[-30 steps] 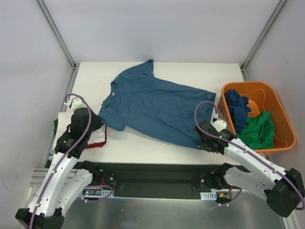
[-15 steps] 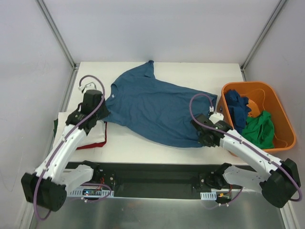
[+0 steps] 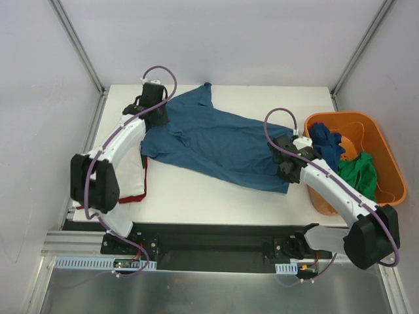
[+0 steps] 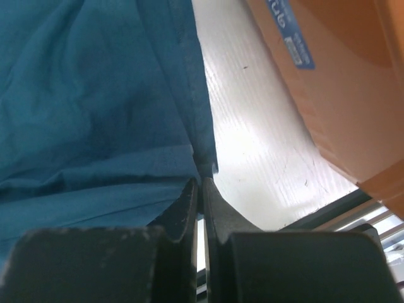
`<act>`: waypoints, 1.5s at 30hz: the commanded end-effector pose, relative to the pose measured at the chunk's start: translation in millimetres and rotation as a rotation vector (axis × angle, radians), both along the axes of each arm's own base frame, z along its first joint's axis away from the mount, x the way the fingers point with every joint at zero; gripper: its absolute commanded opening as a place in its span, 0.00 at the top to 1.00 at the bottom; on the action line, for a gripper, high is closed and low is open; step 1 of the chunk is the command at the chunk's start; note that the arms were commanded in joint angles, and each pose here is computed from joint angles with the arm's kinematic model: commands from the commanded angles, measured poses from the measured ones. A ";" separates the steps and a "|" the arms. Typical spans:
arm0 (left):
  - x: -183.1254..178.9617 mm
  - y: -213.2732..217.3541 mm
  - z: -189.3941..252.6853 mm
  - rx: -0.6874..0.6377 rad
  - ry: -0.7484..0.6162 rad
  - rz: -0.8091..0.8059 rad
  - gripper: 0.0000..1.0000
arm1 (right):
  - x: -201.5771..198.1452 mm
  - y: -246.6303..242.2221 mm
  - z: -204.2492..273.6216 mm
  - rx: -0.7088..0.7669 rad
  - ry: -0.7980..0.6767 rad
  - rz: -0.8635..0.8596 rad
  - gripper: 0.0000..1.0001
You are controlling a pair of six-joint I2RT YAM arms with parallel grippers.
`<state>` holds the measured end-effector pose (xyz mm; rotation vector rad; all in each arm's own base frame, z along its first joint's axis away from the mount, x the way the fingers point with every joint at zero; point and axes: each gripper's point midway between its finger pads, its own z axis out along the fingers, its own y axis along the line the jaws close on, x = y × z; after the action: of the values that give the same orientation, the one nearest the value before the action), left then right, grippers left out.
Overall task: Fold and stack the t-shirts
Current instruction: Fold the flattened tshirt in 1/3 of the way
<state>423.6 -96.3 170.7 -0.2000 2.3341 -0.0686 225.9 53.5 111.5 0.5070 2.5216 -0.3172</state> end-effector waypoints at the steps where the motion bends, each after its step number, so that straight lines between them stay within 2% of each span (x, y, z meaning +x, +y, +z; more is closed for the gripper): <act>1: 46.3 -14.2 9.9 0.055 -0.049 -0.131 0.94 | 23.4 -1.8 2.6 0.002 0.006 0.014 0.98; 2: 55.0 -21.2 -8.4 0.058 -0.015 -0.171 0.93 | 26.7 -0.6 2.7 0.008 0.013 0.014 0.98; 4: 74.9 -30.0 -4.5 0.088 -0.042 -0.255 0.91 | 33.5 -3.0 -4.2 -0.004 0.041 0.005 0.98; 5: 83.0 -37.0 -25.8 0.090 -0.006 -0.298 0.91 | 36.3 -3.9 -6.0 -0.003 0.047 -0.004 0.98; 7: 98.2 -44.3 -36.5 0.114 -0.002 -0.367 0.89 | 44.5 -2.7 -10.3 -0.003 0.058 -0.010 0.98; 9: 107.0 -47.5 -42.4 0.143 -0.006 -0.421 0.83 | 51.6 -4.2 -11.3 -0.021 0.064 -0.018 0.97; 11: 118.3 -49.7 -47.6 0.159 -0.012 -0.437 0.72 | 53.6 -11.0 -9.7 -0.063 0.064 -0.042 0.96; 12: 119.0 -56.3 -48.2 0.146 -0.017 -0.482 0.71 | 54.4 -12.3 -9.9 -0.072 0.065 -0.054 0.95; 13: 122.7 -58.2 -48.0 0.147 -0.022 -0.492 0.68 | 56.6 -12.0 -7.8 -0.073 0.054 -0.057 0.91; 15: 127.9 -56.3 -41.5 0.160 -0.038 -0.477 0.57 | 58.5 -11.5 -5.9 -0.073 0.049 -0.056 0.83; 16: 128.1 -55.1 -36.4 0.163 -0.047 -0.469 0.49 | 59.3 -10.9 -4.4 -0.071 0.047 -0.054 0.77; 17: 126.7 -54.8 -32.6 0.153 -0.050 -0.456 0.22 | 59.3 -11.7 -2.6 -0.074 0.044 -0.056 0.70; 18: 122.1 -53.6 -32.1 0.148 -0.045 -0.449 0.11 | 57.8 -12.6 -0.4 -0.077 0.046 -0.056 0.51; 19: 117.8 -54.2 -17.1 0.135 -0.068 -0.446 0.02 | 57.8 -13.0 1.8 -0.081 0.044 -0.056 0.43; 21: 105.8 -54.1 -12.6 0.104 -0.062 -0.430 0.01 | 56.5 -13.7 8.5 -0.085 0.031 -0.049 0.27; 22: 98.4 -54.3 7.4 0.085 -0.094 -0.425 0.01 | 55.6 -9.1 11.0 -0.086 0.024 -0.025 0.25; 24: 80.8 -53.9 6.8 0.048 -0.073 -0.412 0.01 | 56.2 -1.0 20.9 -0.078 -0.014 0.016 0.16; 25: 71.1 -54.2 24.1 0.017 -0.099 -0.398 0.01 | 54.5 8.8 24.2 -0.087 -0.025 0.066 0.13; 26: 62.7 -57.2 26.6 -0.026 -0.093 -0.387 0.01 | 52.8 14.5 30.0 -0.085 -0.049 0.088 0.11; 27: 49.5 -56.2 14.1 -0.045 -0.055 -0.379 0.01 | 50.9 20.3 32.0 -0.087 -0.060 0.110 0.02; 28: 38.8 -56.8 23.4 -0.071 -0.066 -0.377 0.01 | 46.3 34.9 32.0 -0.070 -0.066 0.157 0.00; 29: 27.8 -62.2 21.3 -0.122 -0.046 -0.381 0.01 | 43.1 43.4 32.6 -0.041 -0.074 0.178 0.03; 30: 12.6 -62.0 3.6 -0.145 0.006 -0.383 0.01 | 40.2 52.5 25.7 -0.008 -0.073 0.200 0.03; 32: -6.1 -69.2 2.2 -0.206 0.031 -0.402 0.00 | 29.6 79.7 12.7 0.107 -0.041 0.273 0.03; 35: -24.3 -67.2 -25.4 -0.230 0.111 -0.378 0.01 | 21.1 103.6 -12.5 0.224 0.001 0.299 0.03; 39: -19.3 -42.5 -69.4 -0.117 0.192 -0.267 0.01 | 18.6 106.6 -35.0 0.206 0.055 0.285 0.03; 45: -3.3 -3.4 -98.8 -0.089 0.270 -0.147 0.01 | 30.0 98.6 -43.9 0.122 0.071 0.239 0.03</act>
<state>407.4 -136.6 80.6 0.0751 2.5838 -0.3270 240.5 146.8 61.3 0.1840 2.6931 -0.0852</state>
